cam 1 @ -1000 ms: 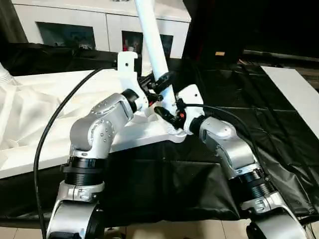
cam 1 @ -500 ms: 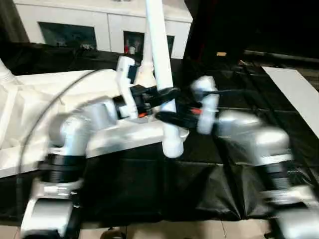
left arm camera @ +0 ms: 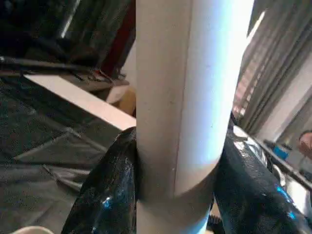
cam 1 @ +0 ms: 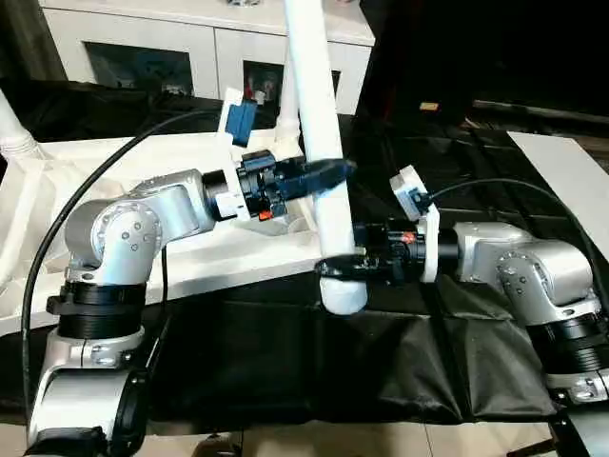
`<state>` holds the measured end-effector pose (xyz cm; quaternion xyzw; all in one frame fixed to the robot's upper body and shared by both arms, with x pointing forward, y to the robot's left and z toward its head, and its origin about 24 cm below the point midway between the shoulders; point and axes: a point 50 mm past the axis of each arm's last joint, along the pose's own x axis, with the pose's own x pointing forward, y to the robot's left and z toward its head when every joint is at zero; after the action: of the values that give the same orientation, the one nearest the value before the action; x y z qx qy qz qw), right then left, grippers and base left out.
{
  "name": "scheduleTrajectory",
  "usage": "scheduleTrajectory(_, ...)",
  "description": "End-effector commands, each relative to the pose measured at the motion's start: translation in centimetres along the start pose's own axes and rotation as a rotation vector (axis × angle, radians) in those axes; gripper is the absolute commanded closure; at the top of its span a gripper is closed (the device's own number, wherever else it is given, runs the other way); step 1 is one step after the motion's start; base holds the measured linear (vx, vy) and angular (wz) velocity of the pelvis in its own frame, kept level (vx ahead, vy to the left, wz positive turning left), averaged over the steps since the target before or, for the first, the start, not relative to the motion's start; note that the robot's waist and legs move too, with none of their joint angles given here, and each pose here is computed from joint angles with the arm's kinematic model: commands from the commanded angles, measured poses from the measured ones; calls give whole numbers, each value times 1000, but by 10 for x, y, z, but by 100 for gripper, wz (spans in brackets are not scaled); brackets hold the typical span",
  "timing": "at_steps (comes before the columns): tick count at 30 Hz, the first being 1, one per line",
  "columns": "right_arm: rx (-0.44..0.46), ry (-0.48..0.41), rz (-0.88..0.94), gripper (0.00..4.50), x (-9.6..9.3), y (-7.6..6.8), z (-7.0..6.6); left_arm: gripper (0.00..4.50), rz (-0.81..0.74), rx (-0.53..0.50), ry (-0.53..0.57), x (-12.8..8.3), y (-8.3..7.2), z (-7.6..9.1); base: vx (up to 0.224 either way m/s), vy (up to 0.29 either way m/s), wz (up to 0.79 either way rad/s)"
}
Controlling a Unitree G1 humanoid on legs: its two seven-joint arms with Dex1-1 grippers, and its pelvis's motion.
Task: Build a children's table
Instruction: Insert table leg to table base
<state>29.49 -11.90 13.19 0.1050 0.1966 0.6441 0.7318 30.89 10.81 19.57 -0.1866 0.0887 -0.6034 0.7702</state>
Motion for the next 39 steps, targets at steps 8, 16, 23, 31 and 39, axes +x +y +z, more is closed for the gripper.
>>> scheduleTrajectory(8,-14,23,30,47,-2,5,5,265,-31,54,66,4,-6,2,0,0,0)
scheduleTrajectory(16,15,49,62,103,4,7,-5,265,-54,71,67,8,-9,3,0,0,0)
scheduleTrajectory(23,19,55,60,168,6,7,-7,265,-86,81,83,11,-12,1,0,0,0)
scheduleTrajectory(31,11,60,49,235,5,7,-8,265,-88,103,106,9,-12,-1,0,0,0)
scheduleTrajectory(39,17,38,51,256,10,9,-12,187,-23,78,104,8,-7,-3,0,0,0)
